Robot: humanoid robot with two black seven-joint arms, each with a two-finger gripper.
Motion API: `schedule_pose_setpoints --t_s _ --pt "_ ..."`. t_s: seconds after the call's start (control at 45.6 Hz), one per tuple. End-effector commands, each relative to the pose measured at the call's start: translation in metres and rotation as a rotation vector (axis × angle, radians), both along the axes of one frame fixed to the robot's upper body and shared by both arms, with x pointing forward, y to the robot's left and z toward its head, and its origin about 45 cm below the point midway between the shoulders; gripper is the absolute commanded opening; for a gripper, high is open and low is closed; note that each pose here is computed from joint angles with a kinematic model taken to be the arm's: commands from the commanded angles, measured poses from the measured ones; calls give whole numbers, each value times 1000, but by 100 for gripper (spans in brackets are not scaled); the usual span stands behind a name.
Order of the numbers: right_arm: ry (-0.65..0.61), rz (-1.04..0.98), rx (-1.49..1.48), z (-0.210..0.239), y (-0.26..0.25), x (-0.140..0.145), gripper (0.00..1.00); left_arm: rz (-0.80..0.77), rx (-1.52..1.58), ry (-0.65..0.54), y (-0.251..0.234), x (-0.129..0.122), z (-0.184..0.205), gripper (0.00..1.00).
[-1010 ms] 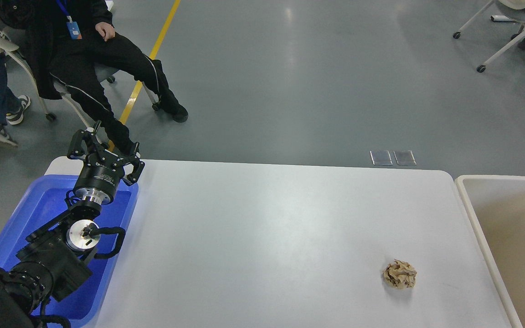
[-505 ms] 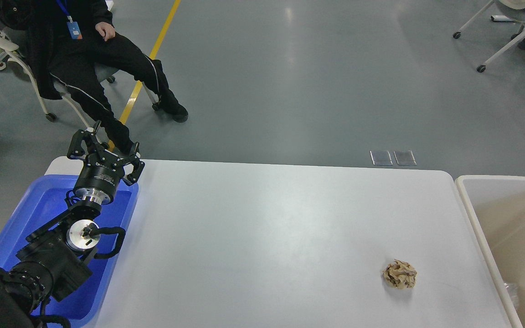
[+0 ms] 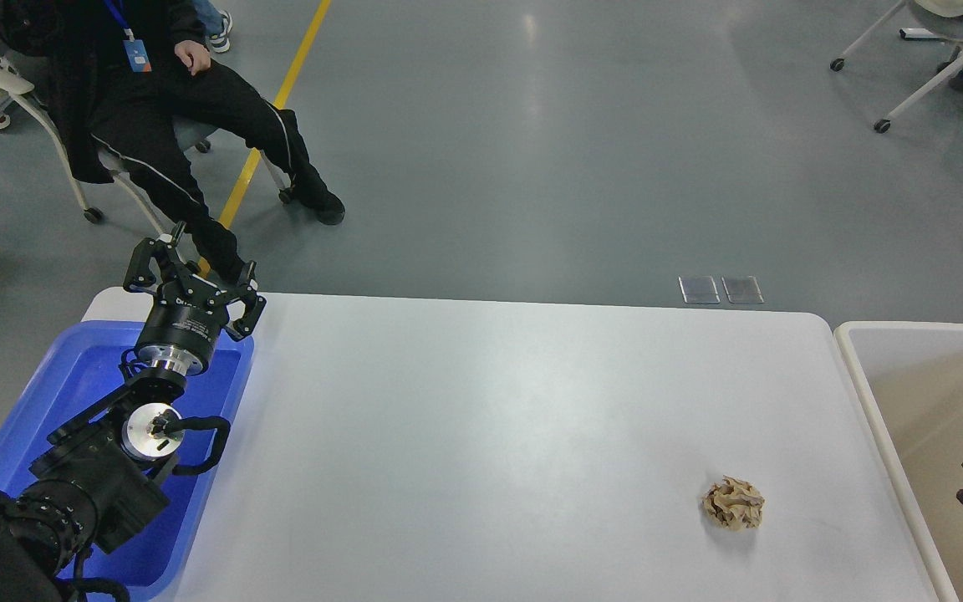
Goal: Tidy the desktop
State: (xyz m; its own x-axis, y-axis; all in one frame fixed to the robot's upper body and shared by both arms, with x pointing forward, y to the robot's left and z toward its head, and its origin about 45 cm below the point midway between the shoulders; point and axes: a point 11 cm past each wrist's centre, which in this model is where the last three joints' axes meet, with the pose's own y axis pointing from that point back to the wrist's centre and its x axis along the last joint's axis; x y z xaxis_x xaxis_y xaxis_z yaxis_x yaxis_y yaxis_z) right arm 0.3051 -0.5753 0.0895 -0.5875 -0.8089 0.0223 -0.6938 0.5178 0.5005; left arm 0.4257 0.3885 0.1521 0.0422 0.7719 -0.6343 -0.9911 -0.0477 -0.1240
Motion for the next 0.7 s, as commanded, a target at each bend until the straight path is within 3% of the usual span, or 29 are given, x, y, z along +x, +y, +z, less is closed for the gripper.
schedule_pose_setpoints --t_s 0.0,0.22,0.417,0.68 --pt "-112 98 83 29 13 30 100 0 0 0 0 0 0 100" --pt "-389 217 270 75 61 76 100 0 0 0 0 0 0 100" --pt "-584 306 319 84 113 79 100 0 0 0 0 0 0 100" --pt "-679 385 340 68 173 66 100 0 0 0 0 0 0 100"
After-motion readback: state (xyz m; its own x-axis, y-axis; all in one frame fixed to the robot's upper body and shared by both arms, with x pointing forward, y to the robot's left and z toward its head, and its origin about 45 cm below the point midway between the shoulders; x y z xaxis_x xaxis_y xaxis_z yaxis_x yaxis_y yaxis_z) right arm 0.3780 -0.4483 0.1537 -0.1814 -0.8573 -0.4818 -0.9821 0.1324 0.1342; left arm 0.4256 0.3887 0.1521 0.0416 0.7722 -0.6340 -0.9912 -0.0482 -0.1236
